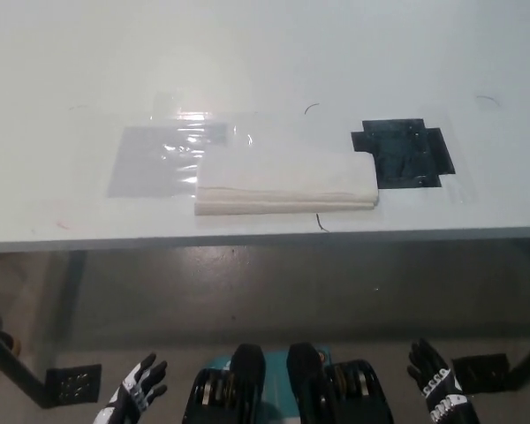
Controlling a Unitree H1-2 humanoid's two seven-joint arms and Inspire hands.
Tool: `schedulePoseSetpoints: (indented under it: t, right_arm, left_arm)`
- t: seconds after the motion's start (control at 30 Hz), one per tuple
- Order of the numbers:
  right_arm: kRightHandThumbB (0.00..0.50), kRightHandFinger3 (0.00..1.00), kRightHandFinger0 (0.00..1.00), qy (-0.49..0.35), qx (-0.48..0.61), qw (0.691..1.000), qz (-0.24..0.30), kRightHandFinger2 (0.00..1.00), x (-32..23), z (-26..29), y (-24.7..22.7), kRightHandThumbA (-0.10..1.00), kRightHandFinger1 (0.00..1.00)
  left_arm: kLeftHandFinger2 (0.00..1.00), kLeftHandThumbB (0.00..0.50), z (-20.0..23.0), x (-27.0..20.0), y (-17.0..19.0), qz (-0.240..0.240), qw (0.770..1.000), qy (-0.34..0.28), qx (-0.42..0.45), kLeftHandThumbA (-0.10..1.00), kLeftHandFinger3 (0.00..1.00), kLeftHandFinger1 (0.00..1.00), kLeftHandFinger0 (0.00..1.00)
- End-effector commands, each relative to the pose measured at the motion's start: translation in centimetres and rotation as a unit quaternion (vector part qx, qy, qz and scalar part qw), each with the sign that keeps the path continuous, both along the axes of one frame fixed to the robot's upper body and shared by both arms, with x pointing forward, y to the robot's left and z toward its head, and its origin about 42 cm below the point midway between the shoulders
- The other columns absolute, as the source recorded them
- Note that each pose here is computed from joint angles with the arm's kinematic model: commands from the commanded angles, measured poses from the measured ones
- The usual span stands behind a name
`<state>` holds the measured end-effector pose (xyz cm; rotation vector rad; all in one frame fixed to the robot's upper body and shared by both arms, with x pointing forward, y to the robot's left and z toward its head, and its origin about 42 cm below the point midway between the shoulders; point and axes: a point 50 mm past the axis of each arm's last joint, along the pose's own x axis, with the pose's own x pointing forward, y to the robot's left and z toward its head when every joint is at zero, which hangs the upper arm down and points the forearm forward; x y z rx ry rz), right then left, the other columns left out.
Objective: A stack of napkins is kept in the middle of the table close to the robot and the robot places both its hands sideways on the stack. Then it moves its hands away from each other while pressing down on the napkins to make them smooth
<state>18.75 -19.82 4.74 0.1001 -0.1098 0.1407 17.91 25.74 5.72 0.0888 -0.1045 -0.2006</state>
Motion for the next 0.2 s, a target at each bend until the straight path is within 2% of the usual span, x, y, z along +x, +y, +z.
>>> schedulePoseSetpoints:
  t: [0.0,0.03,0.17]
  right_arm:
    - [0.324,1.00,1.00,-0.042,-0.014,0.999,-0.014,1.00,0.73,0.98,-0.27,1.00,1.00]
    - [0.331,1.00,1.00,-0.042,-0.008,0.999,-0.015,1.00,0.82,0.97,-0.23,1.00,1.00]
    - [0.342,1.00,1.00,-0.043,-0.007,0.999,-0.012,1.00,0.83,0.98,-0.30,1.00,1.00]
  left_arm:
    - [1.00,0.326,0.43,-0.10,0.11,0.012,0.999,-0.030,0.011,1.00,1.00,1.00,1.00]
    - [1.00,0.314,0.50,-0.14,0.12,0.012,0.999,-0.032,0.010,1.00,1.00,1.00,1.00]
    - [1.00,0.328,0.73,-0.28,0.07,0.011,0.999,-0.033,0.013,1.00,1.00,1.00,1.00]
